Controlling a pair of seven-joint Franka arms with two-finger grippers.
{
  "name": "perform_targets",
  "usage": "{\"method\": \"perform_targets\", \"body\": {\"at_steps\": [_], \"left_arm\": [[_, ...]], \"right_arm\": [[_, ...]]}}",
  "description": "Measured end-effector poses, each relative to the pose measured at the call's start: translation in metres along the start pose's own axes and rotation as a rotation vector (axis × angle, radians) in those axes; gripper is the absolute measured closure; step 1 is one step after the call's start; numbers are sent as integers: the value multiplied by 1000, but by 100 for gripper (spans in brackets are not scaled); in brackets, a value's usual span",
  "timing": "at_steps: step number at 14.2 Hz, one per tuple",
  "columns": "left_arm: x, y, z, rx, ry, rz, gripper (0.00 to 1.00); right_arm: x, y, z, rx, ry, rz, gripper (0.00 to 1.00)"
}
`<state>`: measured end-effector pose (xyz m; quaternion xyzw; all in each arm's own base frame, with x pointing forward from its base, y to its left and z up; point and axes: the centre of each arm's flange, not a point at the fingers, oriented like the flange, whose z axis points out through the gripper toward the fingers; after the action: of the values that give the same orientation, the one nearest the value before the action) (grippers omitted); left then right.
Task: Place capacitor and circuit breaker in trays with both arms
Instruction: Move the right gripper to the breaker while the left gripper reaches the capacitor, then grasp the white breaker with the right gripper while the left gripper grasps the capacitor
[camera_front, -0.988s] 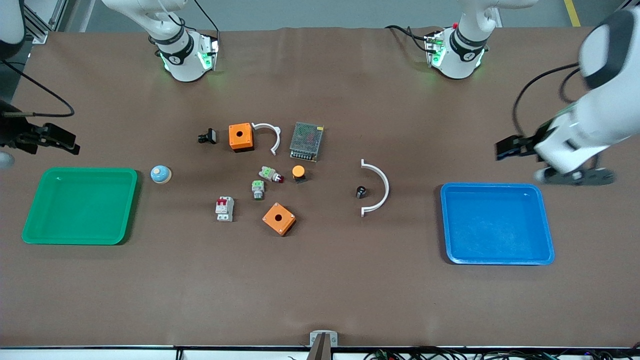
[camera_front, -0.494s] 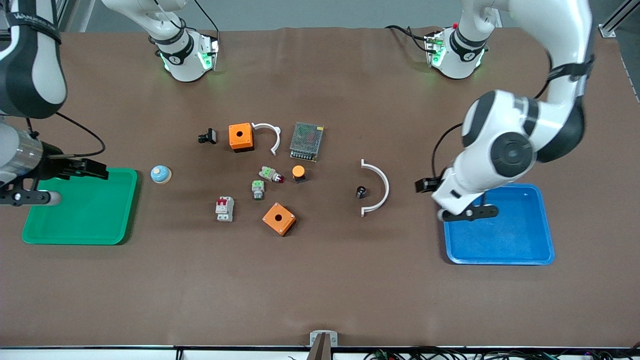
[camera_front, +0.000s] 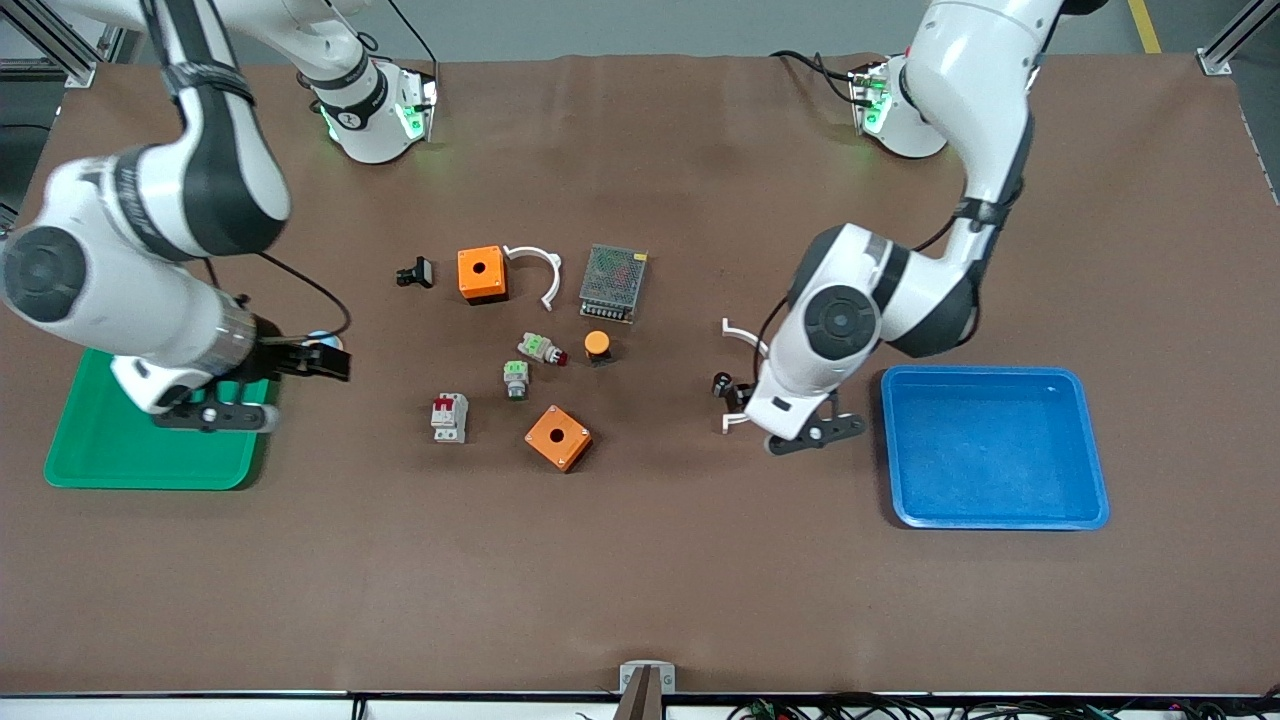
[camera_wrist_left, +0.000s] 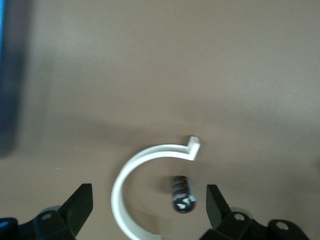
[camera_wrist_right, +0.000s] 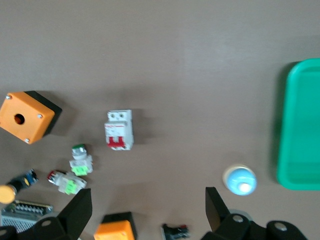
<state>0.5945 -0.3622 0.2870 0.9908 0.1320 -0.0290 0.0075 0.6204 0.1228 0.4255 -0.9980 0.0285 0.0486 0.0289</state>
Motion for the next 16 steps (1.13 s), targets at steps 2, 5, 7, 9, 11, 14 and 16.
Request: {"method": "perform_targets", "body": {"at_steps": [2, 5, 7, 9, 11, 14, 16], "left_arm": [[-9, 16, 16, -22, 22, -16, 0], [-22, 31, 42, -23, 23, -30, 0], [-30, 34, 60, -4, 8, -23, 0], [-38, 34, 75, 17, -9, -15, 0], [-44, 31, 84, 33, -21, -17, 0], [-51, 31, 90, 45, -30, -40, 4], [-54, 32, 92, 48, -31, -57, 22]], "right_arm": [[4, -22, 30, 1, 26, 25, 0], [0, -53, 75, -1, 49, 27, 0], [-1, -63, 105, -2, 66, 14, 0], [-3, -66, 137, -2, 88, 7, 0], [-5, -62, 164, -8, 90, 8, 0], [-3, -58, 186, -21, 96, 0, 0], [-1, -58, 197, -23, 110, -3, 0]]}}
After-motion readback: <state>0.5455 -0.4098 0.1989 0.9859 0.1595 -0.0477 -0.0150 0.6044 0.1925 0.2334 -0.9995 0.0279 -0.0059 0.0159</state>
